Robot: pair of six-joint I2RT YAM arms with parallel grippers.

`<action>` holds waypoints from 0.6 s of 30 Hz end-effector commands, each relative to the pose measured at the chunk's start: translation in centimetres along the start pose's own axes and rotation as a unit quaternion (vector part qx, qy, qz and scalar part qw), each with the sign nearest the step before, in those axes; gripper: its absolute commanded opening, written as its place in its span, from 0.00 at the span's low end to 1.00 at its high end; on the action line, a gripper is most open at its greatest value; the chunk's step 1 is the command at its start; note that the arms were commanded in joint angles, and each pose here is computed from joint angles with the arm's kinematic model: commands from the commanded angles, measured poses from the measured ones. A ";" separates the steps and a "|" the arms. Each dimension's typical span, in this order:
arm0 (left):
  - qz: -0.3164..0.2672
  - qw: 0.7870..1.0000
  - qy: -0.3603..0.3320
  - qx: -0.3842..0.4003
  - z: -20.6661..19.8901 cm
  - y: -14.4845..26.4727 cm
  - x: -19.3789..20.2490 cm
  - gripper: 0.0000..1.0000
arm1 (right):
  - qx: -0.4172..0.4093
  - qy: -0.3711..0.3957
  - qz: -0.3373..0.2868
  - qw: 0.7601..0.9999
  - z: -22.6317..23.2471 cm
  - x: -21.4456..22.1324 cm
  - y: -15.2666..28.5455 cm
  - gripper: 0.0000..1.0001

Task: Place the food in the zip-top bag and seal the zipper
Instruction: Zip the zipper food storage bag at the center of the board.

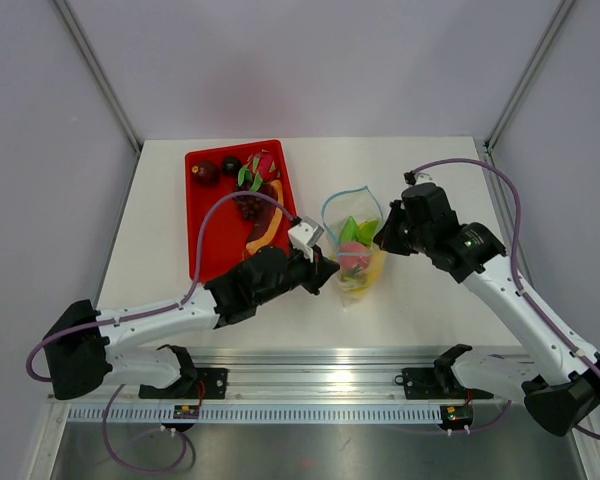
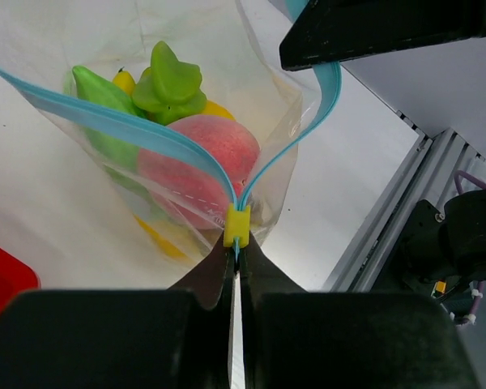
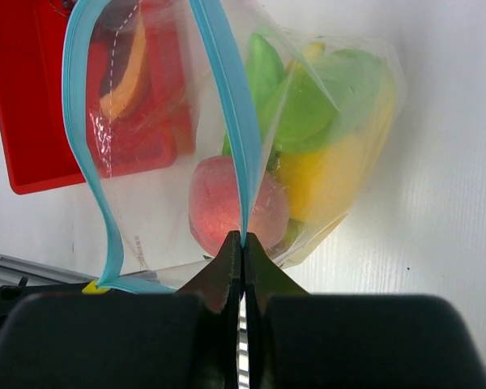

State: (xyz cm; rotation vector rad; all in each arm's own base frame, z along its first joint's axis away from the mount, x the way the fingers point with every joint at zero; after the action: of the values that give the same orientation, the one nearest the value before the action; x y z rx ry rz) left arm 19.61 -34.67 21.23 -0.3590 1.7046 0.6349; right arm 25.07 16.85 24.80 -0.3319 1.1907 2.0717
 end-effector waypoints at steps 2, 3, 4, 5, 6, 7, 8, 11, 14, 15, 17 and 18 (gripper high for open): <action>-0.046 0.997 -0.040 0.035 0.2 1.1 -4.7 0.00 | -0.018 0.019 -0.027 0.999 1.0 -1.7 2.5 0.04; -0.045 0.996 -0.058 0.053 0.2 1.5 -4.8 0.00 | -0.027 0.026 -0.021 0.999 1.3 -1.5 2.8 0.05; -0.054 0.994 -0.066 0.062 1.0 1.9 -5.5 0.00 | -0.031 0.034 -0.018 0.999 1.3 -1.5 3.0 0.07; -0.056 0.988 -0.077 0.120 -0.2 2.5 -5.7 0.00 | -0.036 0.054 -0.014 0.998 1.4 -1.4 3.2 0.14; -0.061 0.985 -0.085 0.137 -0.1 2.8 -5.9 0.00 | -0.052 0.066 -0.007 0.996 2.0 -1.3 3.7 0.18; -0.071 0.983 -0.092 0.139 1.2 3.0 -6.7 0.00 | -0.061 0.079 -0.003 0.995 2.2 -1.3 4.0 0.21; -0.074 0.974 -0.100 0.190 0.3 3.5 -7.0 0.00 | -0.071 0.106 -0.005 0.992 2.6 -1.6 4.5 0.27; -0.076 0.961 -0.112 0.242 1.0 3.6 -8.4 0.00 | -0.105 0.159 -0.020 0.982 3.8 -2.5 5.8 0.44; -0.062 0.952 -0.113 0.279 2.0 3.1 -8.9 0.00 | -0.142 0.212 -0.044 0.966 5.7 -3.9 7.1 0.57; -0.059 0.949 -0.114 0.289 2.1 3.0 -9.0 0.00 | -0.157 0.228 -0.046 0.960 6.3 -4.1 7.3 0.58; -0.041 0.941 -0.112 0.318 2.2 3.1 -8.6 0.00 | -0.191 0.285 -0.059 0.937 7.6 -4.6 7.4 0.64; -0.032 0.939 -0.108 0.324 2.7 2.8 -8.6 0.00 | -0.217 0.310 -0.056 0.924 8.4 -4.3 7.6 0.66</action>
State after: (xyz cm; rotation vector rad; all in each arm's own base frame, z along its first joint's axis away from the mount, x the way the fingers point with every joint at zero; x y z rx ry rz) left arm 23.94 -31.56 27.59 -0.0128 1.6373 0.2296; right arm 23.91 17.75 33.22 -0.9315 1.1142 2.1814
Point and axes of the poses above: each gripper's point midway between its finger pads, its own y axis back along the fingers, its own z axis along the line the jaws close on, x = y × z, the point moved 1 cm from there along y, back along the fingers, and after that the axes turned 13 degrees about -y, right-handed, at the moved point
